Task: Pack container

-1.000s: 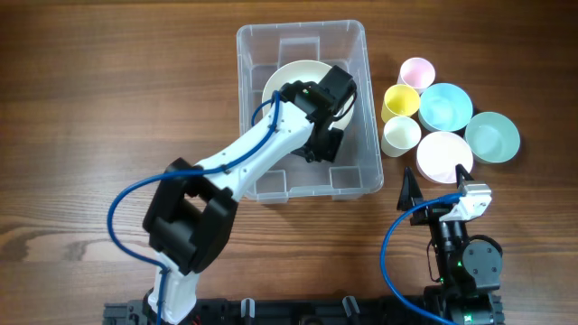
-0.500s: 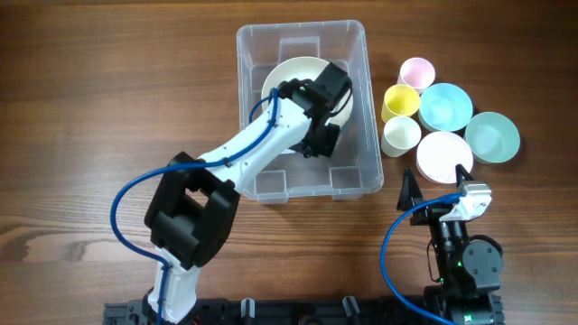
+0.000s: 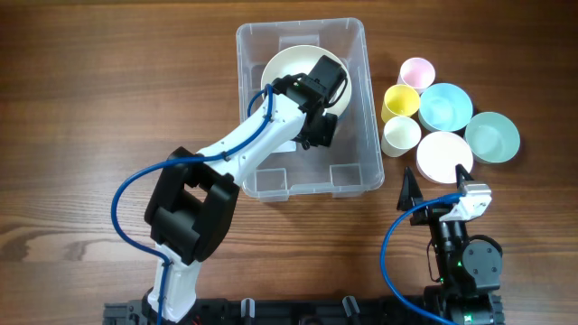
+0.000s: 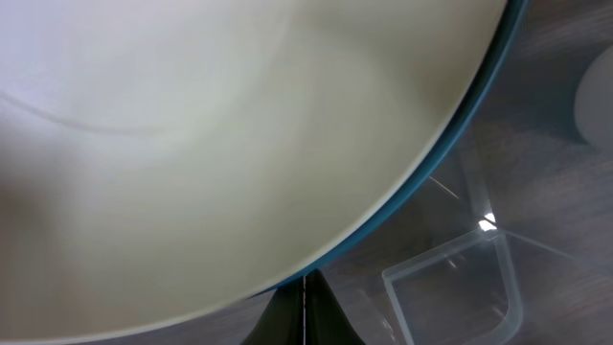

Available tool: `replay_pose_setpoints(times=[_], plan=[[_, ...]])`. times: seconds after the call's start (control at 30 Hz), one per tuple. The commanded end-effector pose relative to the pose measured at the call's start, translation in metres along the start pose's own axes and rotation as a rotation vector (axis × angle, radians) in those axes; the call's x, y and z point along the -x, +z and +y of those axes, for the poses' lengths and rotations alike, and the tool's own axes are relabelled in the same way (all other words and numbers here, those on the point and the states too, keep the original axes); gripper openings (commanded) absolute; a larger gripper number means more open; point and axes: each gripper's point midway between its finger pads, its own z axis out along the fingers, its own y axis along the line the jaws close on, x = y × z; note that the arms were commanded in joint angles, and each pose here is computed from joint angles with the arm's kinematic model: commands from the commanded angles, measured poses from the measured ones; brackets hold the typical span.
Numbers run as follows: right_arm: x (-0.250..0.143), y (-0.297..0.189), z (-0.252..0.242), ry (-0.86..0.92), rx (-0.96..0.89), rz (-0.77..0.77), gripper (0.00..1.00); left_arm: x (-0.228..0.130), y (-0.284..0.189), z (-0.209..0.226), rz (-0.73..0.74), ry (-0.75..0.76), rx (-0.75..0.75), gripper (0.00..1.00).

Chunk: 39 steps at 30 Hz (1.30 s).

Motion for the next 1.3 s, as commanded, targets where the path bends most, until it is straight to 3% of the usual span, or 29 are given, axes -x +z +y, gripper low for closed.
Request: replay_pose_setpoints(times=[0.0, 0.17, 0.37, 0.53, 0.67, 0.73, 0.8, 0.87, 0.93, 0.97, 1.27], plan=[[-0.001, 0.000, -0.004, 0.020, -0.021, -0.004, 1.00, 0.006, -0.001, 0.007, -0.012, 0.015, 0.025, 0.05], [-0.001, 0.000, -0.004, 0.020, -0.021, -0.004, 1.00, 0.009, -0.031, 0.002, -0.032, 0.015, 0.006, 0.04], [-0.001, 0.000, -0.004, 0.020, -0.021, -0.004, 1.00, 0.033, -0.094, -0.001, -0.172, 0.006, -0.024, 0.05], [-0.001, 0.000, -0.004, 0.020, -0.021, -0.004, 1.00, 0.058, -0.151, 0.051, -0.345, -0.165, 0.066, 0.04], [-0.001, 0.000, -0.004, 0.020, -0.021, -0.004, 1.00, 0.066, -0.196, 0.122, -0.457, -0.386, 0.128, 0.04], [-0.001, 0.000, -0.004, 0.020, -0.021, -0.004, 1.00, 0.064, -0.215, 0.158, -0.501, -0.499, 0.145, 0.14], [-0.001, 0.000, -0.004, 0.020, -0.021, -0.004, 1.00, 0.060, -0.231, 0.194, -0.538, -0.604, 0.164, 0.52], [-0.001, 0.000, -0.004, 0.020, -0.021, -0.004, 1.00, 0.055, -0.239, 0.220, -0.553, -0.664, 0.172, 0.66], [-0.001, 0.000, -0.004, 0.020, -0.021, -0.004, 1.00, 0.050, -0.244, 0.243, -0.558, -0.716, 0.170, 0.95], [-0.001, 0.000, -0.004, 0.020, -0.021, -0.004, 1.00, 0.047, -0.246, 0.252, -0.558, -0.738, 0.166, 1.00], [-0.001, 0.000, -0.004, 0.020, -0.021, -0.004, 1.00, 0.028, -0.252, 0.295, -0.547, -0.844, 0.148, 1.00]])
